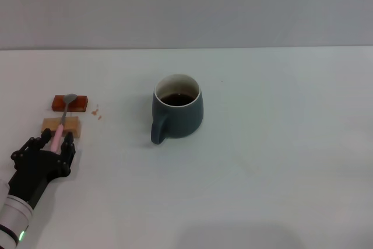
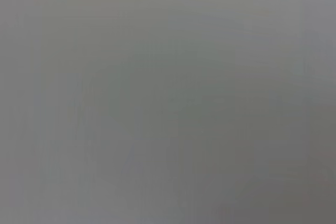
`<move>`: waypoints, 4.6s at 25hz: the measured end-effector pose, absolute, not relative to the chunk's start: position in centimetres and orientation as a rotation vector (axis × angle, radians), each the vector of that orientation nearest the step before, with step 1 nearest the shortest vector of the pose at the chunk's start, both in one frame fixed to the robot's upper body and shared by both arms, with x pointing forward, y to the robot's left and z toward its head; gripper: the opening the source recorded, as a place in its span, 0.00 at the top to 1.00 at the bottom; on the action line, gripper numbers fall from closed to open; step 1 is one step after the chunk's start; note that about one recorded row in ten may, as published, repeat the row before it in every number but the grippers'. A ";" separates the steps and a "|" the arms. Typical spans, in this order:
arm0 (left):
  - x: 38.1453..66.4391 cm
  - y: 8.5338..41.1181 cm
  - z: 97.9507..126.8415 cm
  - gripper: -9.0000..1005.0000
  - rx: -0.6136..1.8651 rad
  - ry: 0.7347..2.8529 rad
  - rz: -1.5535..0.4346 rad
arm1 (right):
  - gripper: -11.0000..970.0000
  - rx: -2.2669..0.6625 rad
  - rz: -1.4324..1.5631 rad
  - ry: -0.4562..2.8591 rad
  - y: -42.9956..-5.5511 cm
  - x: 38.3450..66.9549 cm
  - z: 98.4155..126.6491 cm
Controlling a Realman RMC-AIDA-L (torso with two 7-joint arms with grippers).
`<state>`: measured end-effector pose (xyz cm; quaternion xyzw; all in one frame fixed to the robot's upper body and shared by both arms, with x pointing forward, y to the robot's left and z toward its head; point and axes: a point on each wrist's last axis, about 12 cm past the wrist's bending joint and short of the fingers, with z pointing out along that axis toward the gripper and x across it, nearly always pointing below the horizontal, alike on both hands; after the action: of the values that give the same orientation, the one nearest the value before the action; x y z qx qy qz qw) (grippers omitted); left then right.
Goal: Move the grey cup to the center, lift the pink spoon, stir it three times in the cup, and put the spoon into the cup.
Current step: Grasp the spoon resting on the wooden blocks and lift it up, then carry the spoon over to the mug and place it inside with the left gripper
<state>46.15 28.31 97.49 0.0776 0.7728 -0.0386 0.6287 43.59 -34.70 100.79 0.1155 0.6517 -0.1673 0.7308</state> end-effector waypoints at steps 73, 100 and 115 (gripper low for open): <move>51.2 18.6 121.8 0.82 1.285 1.635 0.194 | 0.99 0.308 -0.342 1.437 -35.1 42.5 100.5; 54.4 18.3 119.3 0.82 1.492 1.787 0.116 | 0.99 0.324 -0.351 1.420 -35.2 41.3 100.5; 57.4 16.7 117.1 0.82 1.532 1.795 0.078 | 0.99 0.329 -0.359 1.424 -35.4 40.8 100.3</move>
<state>57.35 16.72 117.13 0.6002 0.7031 0.0304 0.3802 40.79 -35.35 100.32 0.1492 0.6466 -0.1631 0.7301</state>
